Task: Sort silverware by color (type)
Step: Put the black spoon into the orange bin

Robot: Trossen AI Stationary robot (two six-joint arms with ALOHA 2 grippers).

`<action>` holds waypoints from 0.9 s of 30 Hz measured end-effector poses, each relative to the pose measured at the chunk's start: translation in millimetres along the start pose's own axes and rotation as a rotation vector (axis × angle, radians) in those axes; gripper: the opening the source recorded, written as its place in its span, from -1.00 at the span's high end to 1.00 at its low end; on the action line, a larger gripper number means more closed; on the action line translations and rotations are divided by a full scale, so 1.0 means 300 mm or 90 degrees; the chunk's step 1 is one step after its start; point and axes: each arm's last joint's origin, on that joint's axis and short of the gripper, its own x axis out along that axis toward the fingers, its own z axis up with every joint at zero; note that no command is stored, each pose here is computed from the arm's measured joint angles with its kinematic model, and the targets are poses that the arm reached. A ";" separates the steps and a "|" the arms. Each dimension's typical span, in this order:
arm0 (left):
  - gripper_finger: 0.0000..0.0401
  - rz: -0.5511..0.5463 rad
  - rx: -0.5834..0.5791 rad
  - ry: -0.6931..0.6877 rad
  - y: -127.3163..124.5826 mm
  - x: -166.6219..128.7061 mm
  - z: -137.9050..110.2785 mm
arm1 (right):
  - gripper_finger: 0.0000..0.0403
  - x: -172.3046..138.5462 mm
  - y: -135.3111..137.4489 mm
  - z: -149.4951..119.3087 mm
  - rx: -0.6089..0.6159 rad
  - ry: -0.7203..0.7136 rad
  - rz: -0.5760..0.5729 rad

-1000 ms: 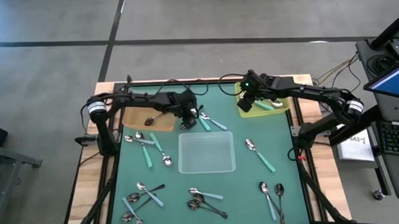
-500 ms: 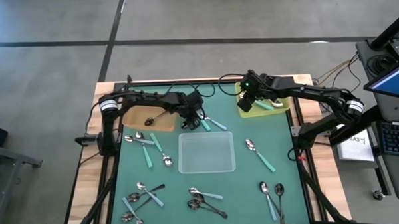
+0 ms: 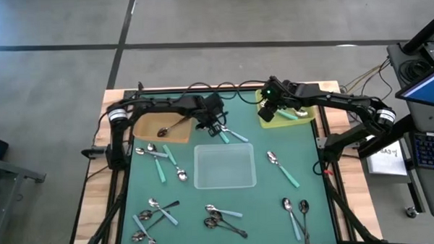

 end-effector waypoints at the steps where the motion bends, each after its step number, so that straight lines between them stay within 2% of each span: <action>1: 0.99 -0.001 0.002 -0.008 -0.001 -0.019 0.013 | 0.40 0.000 0.000 0.000 0.000 0.000 0.000; 5: 0.99 -0.004 0.028 -0.012 -0.001 -0.106 0.042 | 0.40 0.000 0.000 0.000 0.000 0.000 0.000; 10: 0.99 0.023 0.046 0.038 0.017 -0.224 -0.012 | 0.40 0.000 0.000 0.000 0.000 0.000 0.000; 14: 0.99 0.096 0.019 0.060 0.048 -0.302 -0.104 | 0.40 0.000 0.000 0.000 0.000 0.000 0.000; 17: 1.00 0.120 -0.030 0.066 0.078 -0.340 -0.202 | 0.40 0.000 0.000 0.000 0.000 0.000 0.000; 22: 0.99 0.197 -0.088 0.081 0.129 -0.350 -0.373 | 0.40 0.000 0.000 0.000 0.001 0.000 0.000; 27: 0.89 0.210 -0.137 0.068 0.154 -0.329 -0.466 | 0.40 0.000 0.000 0.000 0.000 0.000 0.000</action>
